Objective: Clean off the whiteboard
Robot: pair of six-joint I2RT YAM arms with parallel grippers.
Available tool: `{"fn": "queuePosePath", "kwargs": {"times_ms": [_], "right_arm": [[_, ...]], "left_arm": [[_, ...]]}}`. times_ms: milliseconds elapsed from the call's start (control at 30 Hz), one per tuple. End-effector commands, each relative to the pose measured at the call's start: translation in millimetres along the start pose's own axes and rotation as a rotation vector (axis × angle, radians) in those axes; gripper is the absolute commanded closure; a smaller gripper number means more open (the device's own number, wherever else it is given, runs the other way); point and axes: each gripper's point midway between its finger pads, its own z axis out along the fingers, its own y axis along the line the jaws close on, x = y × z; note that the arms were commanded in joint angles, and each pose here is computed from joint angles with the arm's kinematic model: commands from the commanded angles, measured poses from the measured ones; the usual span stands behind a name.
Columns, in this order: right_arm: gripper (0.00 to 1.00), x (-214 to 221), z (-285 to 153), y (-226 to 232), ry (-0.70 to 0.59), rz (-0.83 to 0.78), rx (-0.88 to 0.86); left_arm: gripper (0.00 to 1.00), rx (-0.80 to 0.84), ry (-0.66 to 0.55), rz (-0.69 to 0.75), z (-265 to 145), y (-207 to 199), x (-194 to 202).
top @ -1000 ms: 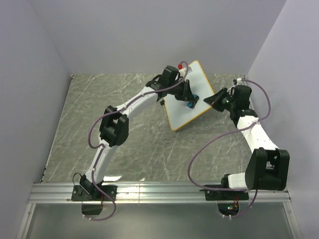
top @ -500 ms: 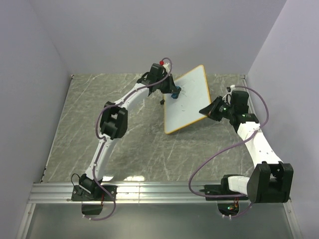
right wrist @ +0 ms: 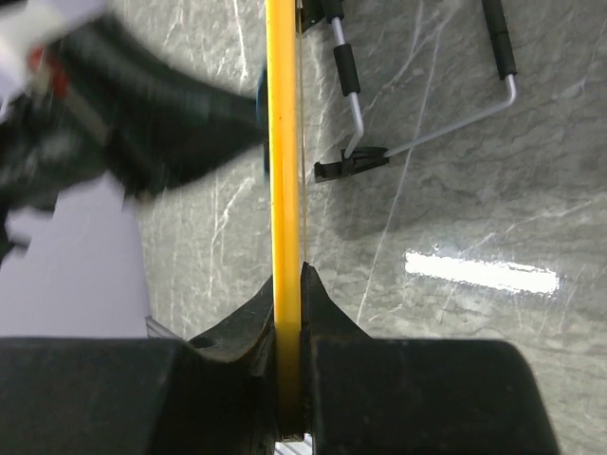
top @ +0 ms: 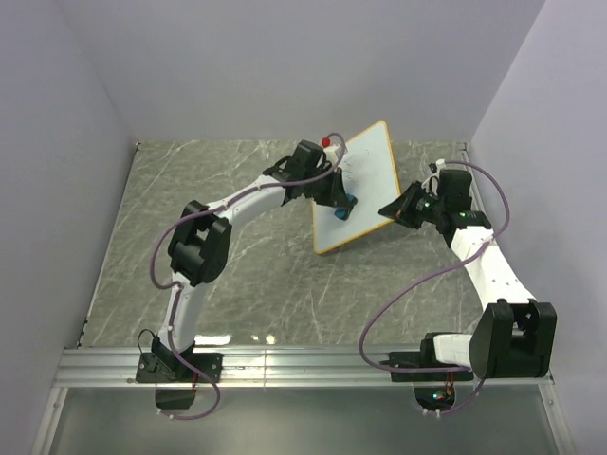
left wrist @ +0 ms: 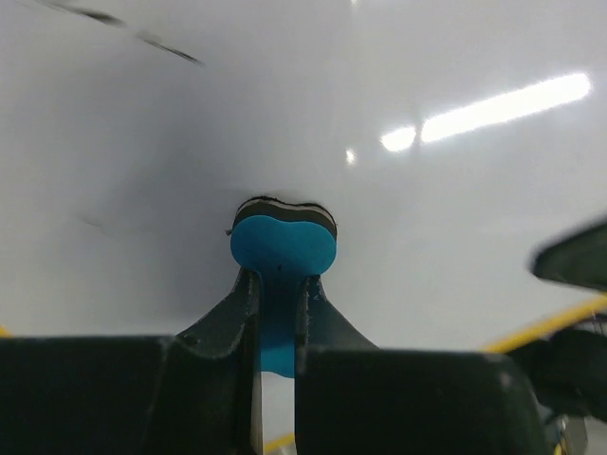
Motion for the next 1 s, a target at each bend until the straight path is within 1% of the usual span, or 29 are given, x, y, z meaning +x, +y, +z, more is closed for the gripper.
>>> {"fn": "queuePosePath", "kwargs": {"times_ms": [0,167,200,300,333,400,467,500,600,633,700,833,900,967], "right_arm": [[1.00,16.3,4.0,14.6,0.084,-0.022,-0.044],[1.00,22.6,3.1,11.5,0.087,-0.021,-0.040],[1.00,22.8,2.4,12.9,0.087,-0.025,-0.044],[1.00,25.5,1.1,14.6,0.092,-0.036,-0.048],[1.00,26.4,0.4,16.0,0.092,-0.043,-0.050],[1.00,28.9,-0.2,15.9,0.098,-0.043,-0.055],[1.00,29.3,-1.8,15.7,0.097,-0.046,-0.050],[1.00,30.3,-2.6,16.1,0.100,-0.050,-0.054],[1.00,32.5,-3.8,16.5,0.107,-0.049,-0.061],[1.00,33.8,-3.8,19.0,0.113,-0.051,-0.077],[1.00,37.3,-3.4,18.4,0.123,-0.046,-0.082],[1.00,40.0,-2.7,16.2,0.137,-0.046,-0.078],[1.00,38.7,-2.7,16.5,0.137,-0.049,-0.074],[1.00,37.0,-2.3,16.6,0.135,-0.051,-0.073]], "left_arm": [[1.00,0.180,0.240,-0.011,6.3,-71.7,88.4],[1.00,0.253,0.266,-0.015,8.3,-99.3,92.7],[1.00,0.254,0.260,-0.010,9.6,-101.5,92.0],[1.00,0.189,0.206,-0.010,15.2,-93.6,82.0],[1.00,0.140,0.175,-0.010,18.9,-82.7,74.2],[1.00,0.105,0.159,-0.027,20.7,-69.1,67.5],[1.00,0.060,0.129,-0.066,23.6,-39.1,59.5],[1.00,0.024,0.121,-0.097,23.5,-13.9,59.8],[1.00,-0.035,0.077,-0.129,23.4,26.6,52.4],[1.00,-0.063,0.070,-0.152,24.0,48.4,50.0],[1.00,-0.074,0.058,-0.166,26.9,65.0,44.6],[1.00,-0.118,0.048,-0.197,46.1,100.4,33.6],[1.00,-0.126,0.047,-0.214,50.6,108.9,28.3],[0.99,-0.132,0.052,-0.254,53.5,121.7,32.8]]}}
